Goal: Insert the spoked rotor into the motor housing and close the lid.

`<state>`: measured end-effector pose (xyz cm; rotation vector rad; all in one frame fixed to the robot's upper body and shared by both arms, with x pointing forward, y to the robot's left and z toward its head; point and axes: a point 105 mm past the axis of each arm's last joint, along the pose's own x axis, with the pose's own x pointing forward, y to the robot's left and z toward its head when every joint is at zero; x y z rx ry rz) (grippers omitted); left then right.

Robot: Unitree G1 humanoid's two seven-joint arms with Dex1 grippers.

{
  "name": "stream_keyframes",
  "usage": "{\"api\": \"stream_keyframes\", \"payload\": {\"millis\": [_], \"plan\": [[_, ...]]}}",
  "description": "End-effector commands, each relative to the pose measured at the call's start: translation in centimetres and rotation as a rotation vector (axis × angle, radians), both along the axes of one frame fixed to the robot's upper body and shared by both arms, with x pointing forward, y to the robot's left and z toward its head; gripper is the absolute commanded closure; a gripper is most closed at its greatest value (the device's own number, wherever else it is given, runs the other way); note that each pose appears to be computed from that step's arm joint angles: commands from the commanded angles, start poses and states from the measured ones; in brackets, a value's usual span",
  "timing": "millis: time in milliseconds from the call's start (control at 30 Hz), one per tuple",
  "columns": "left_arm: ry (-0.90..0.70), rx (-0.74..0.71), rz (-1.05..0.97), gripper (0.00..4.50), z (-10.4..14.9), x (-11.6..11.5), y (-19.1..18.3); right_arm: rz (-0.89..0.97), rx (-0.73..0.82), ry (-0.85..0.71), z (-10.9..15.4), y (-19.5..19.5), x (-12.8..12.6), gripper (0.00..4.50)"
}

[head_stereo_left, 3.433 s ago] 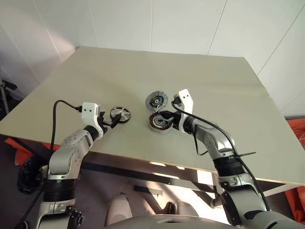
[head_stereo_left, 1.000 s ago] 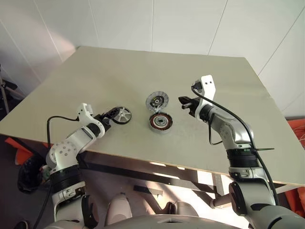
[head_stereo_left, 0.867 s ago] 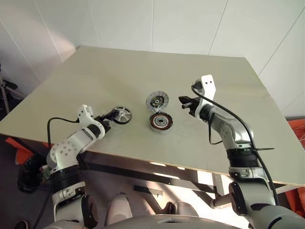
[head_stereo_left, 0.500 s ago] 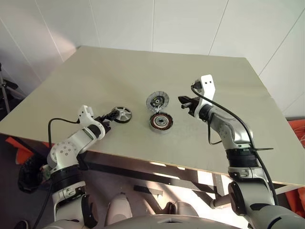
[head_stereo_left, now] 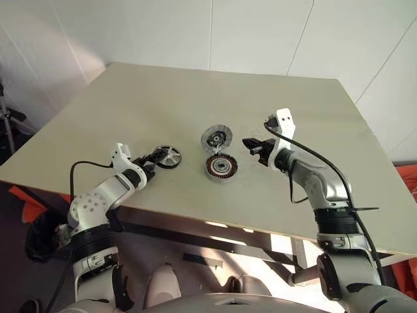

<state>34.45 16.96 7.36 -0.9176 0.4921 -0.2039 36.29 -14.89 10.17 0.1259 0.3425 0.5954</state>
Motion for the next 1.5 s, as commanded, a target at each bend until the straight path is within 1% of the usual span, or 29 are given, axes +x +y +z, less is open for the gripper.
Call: {"api": "stream_keyframes", "payload": {"millis": [33,133,200,533,833,867,900,1100,1333,1400,1500], "plan": [[-0.047,-0.012,-0.020,0.00,1.2,0.3,-0.3,0.085,0.026,-0.004,0.7,-0.1,-1.3,4.47],[-0.047,-0.013,-0.023,0.00,1.2,0.4,-0.3,0.129,0.003,0.043,-0.7,-0.3,-2.6,4.47],[-0.046,-0.013,-0.024,0.00,1.2,0.4,-0.3,0.136,-0.005,0.046,-1.0,-0.3,-2.8,4.47],[-0.041,-0.004,-0.026,0.00,0.9,0.5,-0.2,0.136,0.017,0.021,-0.3,0.4,-2.7,4.47],[-0.016,0.000,-0.002,0.00,-0.5,1.2,0.2,0.132,0.037,-0.035,1.4,1.0,-2.0,4.47],[-0.016,-0.001,-0.002,0.39,-0.6,1.3,0.2,0.130,0.039,-0.039,1.5,1.0,-1.9,4.50],[-0.015,-0.001,0.000,0.58,-0.6,1.3,0.2,0.129,0.040,-0.042,1.6,1.0,-1.9,4.50],[-0.009,0.004,-0.003,2.41,-0.9,1.3,0.1,0.118,0.043,-0.054,1.9,1.0,-1.7,4.50],[-0.021,0.002,-0.011,2.41,-0.7,1.2,-0.1,0.119,0.050,-0.059,2.0,1.2,-1.7,4.50],[-0.035,-0.002,-0.014,2.78,-0.5,1.1,-0.1,0.119,0.051,-0.058,2.0,1.2,-1.7,4.50],[-0.058,-0.013,-0.033,3.58,-0.1,0.9,-0.3,0.118,0.051,-0.056,1.9,1.3,-1.7,4.50]]}}
